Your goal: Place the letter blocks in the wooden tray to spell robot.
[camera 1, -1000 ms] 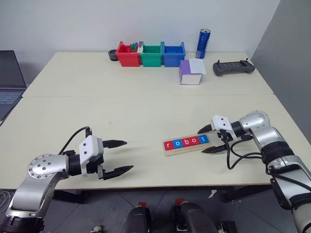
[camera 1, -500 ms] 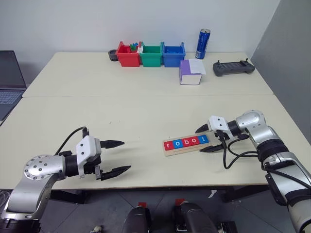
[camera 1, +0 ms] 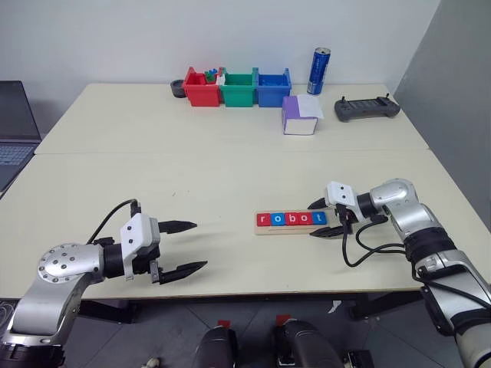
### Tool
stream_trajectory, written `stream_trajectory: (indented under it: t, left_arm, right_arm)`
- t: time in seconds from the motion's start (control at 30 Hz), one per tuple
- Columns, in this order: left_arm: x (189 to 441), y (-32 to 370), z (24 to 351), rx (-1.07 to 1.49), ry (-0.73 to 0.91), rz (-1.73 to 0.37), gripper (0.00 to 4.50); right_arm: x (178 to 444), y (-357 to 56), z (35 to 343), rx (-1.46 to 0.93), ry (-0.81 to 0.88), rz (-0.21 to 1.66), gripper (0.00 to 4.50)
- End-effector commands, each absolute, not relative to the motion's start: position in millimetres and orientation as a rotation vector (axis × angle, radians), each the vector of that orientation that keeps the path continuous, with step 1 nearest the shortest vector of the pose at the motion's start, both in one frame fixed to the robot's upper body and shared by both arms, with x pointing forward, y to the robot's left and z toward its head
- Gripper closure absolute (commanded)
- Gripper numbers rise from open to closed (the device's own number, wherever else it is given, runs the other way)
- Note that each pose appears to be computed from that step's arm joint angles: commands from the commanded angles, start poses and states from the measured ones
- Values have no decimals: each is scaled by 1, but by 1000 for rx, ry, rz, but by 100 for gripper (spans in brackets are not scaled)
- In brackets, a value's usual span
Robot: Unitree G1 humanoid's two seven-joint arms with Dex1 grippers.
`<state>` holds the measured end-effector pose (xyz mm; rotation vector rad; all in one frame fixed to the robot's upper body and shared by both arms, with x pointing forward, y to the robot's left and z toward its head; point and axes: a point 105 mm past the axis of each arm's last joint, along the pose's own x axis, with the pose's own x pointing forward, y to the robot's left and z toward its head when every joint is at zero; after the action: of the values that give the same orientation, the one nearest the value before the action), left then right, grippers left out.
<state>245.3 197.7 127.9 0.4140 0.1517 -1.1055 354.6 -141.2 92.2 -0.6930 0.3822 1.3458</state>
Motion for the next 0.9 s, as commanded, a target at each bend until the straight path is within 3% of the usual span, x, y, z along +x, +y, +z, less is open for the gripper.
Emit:
stream_trajectory:
  t: [0.03,0.43,0.53,0.77,0.9]
  left_arm:
    - [249,196,136,437,119,-1111,0]
    - [256,196,137,447,117,-1129,0]
    - [257,195,137,446,114,-1133,0]
    - [258,193,136,445,108,-1138,0]
    - [259,195,144,450,87,-1115,0]
  right_arm:
    - [357,-149,90,-727,417,1263,108]
    - [350,-144,111,-752,295,1324,108]
    - [349,-145,112,-754,299,1340,6]
    - [345,-147,120,-731,309,1368,2]
    - [336,-164,154,-699,300,1344,2]
